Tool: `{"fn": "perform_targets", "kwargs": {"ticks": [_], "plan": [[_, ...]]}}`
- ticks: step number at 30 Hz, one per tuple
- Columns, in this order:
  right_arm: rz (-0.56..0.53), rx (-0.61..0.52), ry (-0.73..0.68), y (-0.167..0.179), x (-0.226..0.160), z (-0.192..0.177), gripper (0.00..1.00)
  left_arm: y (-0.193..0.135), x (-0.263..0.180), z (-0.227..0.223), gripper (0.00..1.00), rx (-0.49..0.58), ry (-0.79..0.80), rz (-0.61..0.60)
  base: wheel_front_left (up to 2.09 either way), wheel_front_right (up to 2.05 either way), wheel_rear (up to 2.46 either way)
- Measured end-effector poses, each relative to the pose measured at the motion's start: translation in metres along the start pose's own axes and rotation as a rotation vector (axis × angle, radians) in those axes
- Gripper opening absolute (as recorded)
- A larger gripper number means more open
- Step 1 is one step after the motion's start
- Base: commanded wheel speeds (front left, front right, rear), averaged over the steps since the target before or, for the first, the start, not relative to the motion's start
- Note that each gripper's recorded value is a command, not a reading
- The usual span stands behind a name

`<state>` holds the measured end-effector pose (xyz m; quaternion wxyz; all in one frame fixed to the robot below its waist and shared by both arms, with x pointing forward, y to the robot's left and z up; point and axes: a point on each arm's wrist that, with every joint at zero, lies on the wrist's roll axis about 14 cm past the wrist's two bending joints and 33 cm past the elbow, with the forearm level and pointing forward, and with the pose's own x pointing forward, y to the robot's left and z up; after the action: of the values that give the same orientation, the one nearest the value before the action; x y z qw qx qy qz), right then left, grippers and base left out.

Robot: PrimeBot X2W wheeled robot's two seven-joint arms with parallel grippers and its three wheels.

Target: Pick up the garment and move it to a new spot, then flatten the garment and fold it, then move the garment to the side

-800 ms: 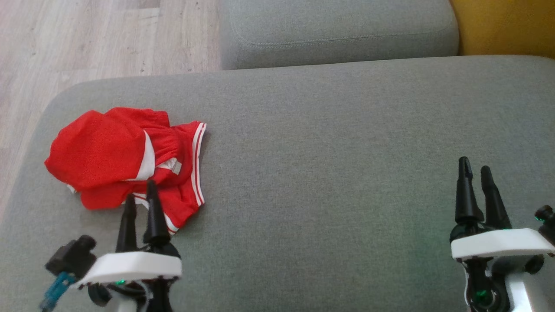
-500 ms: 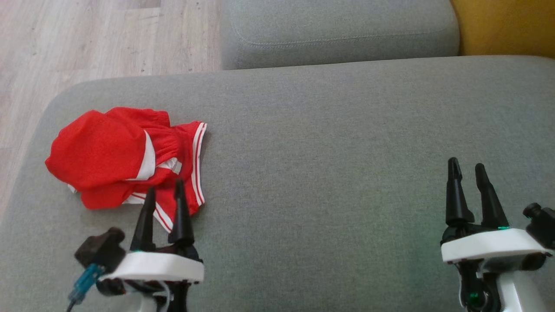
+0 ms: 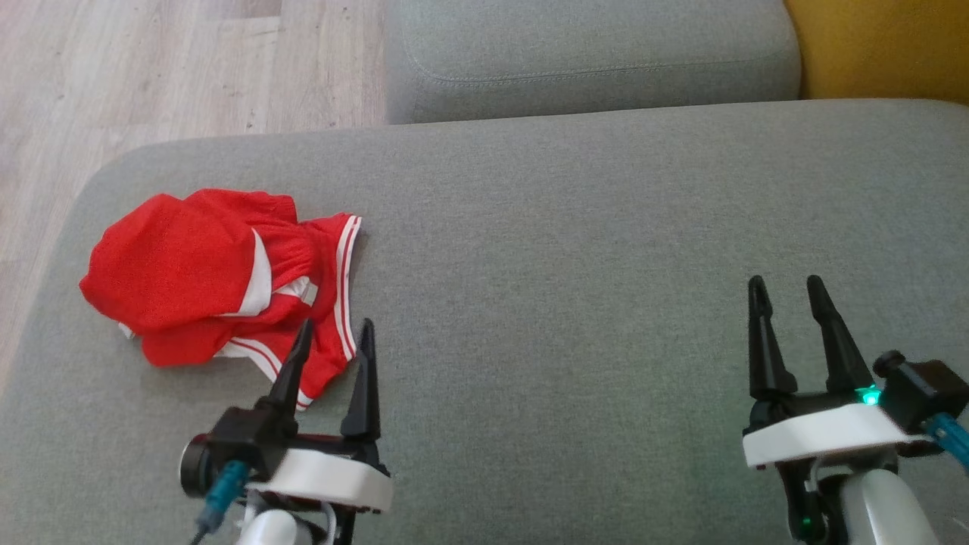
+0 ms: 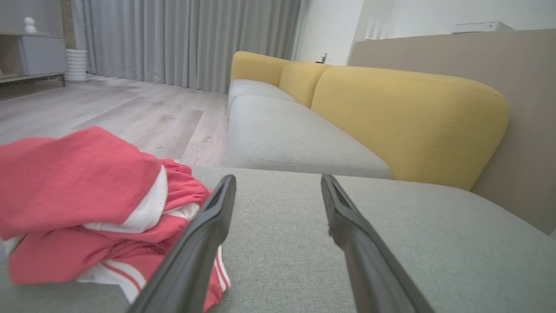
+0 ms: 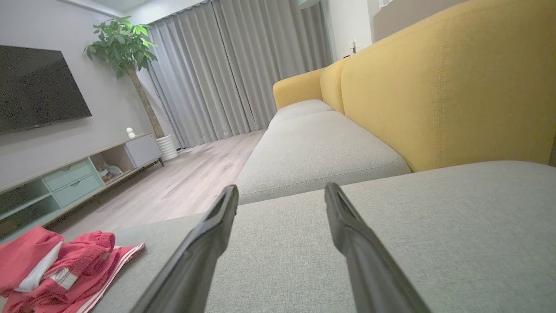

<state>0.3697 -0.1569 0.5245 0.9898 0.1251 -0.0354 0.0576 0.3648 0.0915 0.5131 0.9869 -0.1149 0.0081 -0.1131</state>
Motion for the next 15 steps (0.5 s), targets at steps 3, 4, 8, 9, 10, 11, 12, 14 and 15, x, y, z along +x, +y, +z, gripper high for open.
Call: {"fn": "perform_targets", "kwargs": {"ticks": [3,4,8,9,10,11,12,14,15], "plan": [[0.014,-0.050,-0.003,0.003,0.000,0.001,1.00,-0.004,0.000,-0.002,1.00,0.048,0.002,-0.010,0.00,0.00,0.00],[0.020,-0.067,-0.003,0.005,0.000,0.000,1.00,-0.004,-0.001,-0.005,1.00,0.061,0.008,-0.009,0.00,0.00,0.00],[0.046,-0.133,-0.008,0.012,-0.001,0.000,1.00,-0.008,-0.003,-0.009,1.00,0.120,0.007,-0.020,0.00,0.00,0.00],[0.051,-0.151,-0.007,0.013,-0.001,0.000,1.00,-0.008,-0.003,-0.009,1.00,0.140,0.007,-0.024,0.00,0.00,0.00],[0.055,-0.168,-0.006,0.014,-0.001,0.000,1.00,-0.009,-0.003,-0.010,1.00,0.159,0.005,-0.030,0.00,0.00,0.00],[0.061,-0.184,-0.012,0.015,-0.001,0.001,1.00,-0.011,-0.003,-0.010,1.00,0.178,0.001,-0.039,0.00,0.00,0.00],[0.066,-0.200,-0.014,0.016,0.000,0.001,1.00,-0.013,-0.003,-0.010,1.00,0.197,-0.001,-0.045,0.00,0.00,0.00],[0.076,-0.235,-0.021,0.018,0.000,0.002,1.00,-0.016,-0.002,-0.010,1.00,0.237,-0.009,-0.058,0.00,0.00,0.00],[0.082,-0.251,-0.023,0.020,0.000,0.002,1.00,-0.017,-0.002,-0.010,1.00,0.257,-0.014,-0.064,0.00,0.00,0.00]]}}
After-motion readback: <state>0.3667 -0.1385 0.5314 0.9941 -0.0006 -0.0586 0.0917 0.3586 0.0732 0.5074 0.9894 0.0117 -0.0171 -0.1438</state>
